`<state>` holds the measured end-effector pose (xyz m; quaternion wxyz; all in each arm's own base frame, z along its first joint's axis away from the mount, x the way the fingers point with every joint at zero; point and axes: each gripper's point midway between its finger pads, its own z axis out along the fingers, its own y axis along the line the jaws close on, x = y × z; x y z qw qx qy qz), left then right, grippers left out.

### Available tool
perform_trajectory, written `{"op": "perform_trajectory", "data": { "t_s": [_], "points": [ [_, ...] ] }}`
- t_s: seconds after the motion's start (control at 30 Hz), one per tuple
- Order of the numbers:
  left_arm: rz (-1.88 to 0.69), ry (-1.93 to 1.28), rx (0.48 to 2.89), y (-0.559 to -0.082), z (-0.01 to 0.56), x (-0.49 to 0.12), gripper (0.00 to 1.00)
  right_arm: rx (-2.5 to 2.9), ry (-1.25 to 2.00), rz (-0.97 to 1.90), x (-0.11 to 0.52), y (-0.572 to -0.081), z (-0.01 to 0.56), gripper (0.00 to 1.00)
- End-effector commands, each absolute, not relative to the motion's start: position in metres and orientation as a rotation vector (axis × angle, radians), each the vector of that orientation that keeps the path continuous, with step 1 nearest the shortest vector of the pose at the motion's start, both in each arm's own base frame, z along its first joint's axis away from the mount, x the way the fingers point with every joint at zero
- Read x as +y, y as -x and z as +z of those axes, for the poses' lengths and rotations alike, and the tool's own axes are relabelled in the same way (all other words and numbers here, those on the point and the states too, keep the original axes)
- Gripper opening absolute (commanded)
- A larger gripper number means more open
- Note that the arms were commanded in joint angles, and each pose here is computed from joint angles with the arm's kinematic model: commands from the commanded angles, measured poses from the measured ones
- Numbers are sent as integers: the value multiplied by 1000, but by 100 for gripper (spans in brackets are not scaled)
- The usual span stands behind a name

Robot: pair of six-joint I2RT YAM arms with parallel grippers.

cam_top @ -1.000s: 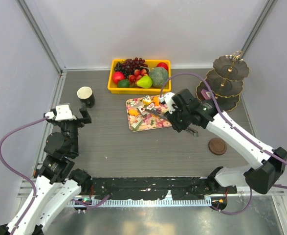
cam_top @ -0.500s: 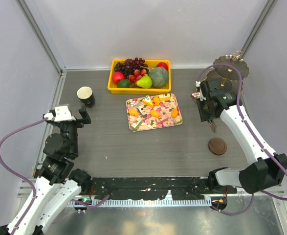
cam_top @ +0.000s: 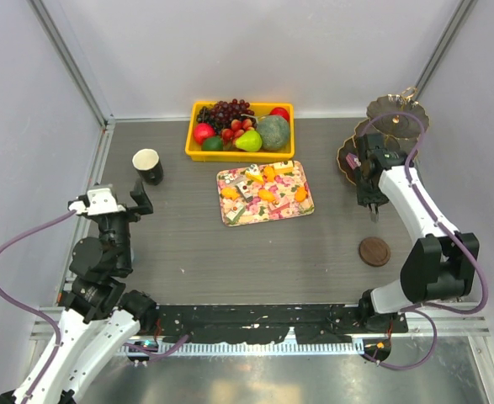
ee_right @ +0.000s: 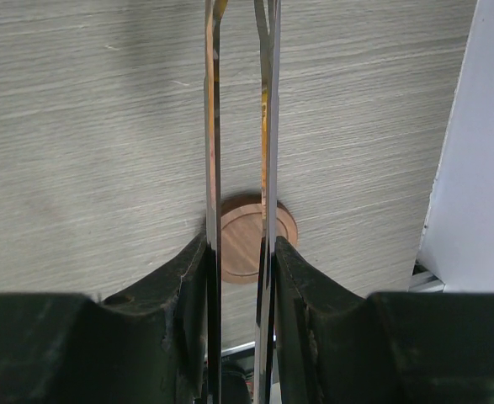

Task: Serve the afternoon tea

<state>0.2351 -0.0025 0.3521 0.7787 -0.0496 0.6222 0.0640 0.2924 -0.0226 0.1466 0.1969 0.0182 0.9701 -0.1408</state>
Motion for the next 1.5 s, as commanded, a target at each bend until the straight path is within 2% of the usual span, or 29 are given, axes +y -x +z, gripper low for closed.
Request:
{"op": "perform_trajectory", "data": {
  "t_s": [0.0,0.4,0.6,0.73,0.83,1.13,1.47],
  "points": [
    [132,143,1282,-230,366,2,99,2650,-153,-478,-41,-312,146,15],
    [133,146,1262,-227,368,4,99,2623,-228,-575,-63,-339,129,14],
    [139,147,1259,-226,369,5,99,2646,-198,-508,-55,-350,120,15],
    [138,146,1258,-226,369,5,99,2656,-212,-516,-56,-348,115,22],
    [138,145,1261,-227,368,4,99,2655,-223,-507,-55,-346,115,34],
    [146,139,1269,-229,367,4,99,2621,-233,-484,-55,-338,131,49],
    [160,135,1276,-230,366,4,99,2631,-265,-404,-45,-312,145,49]
  ]
}}
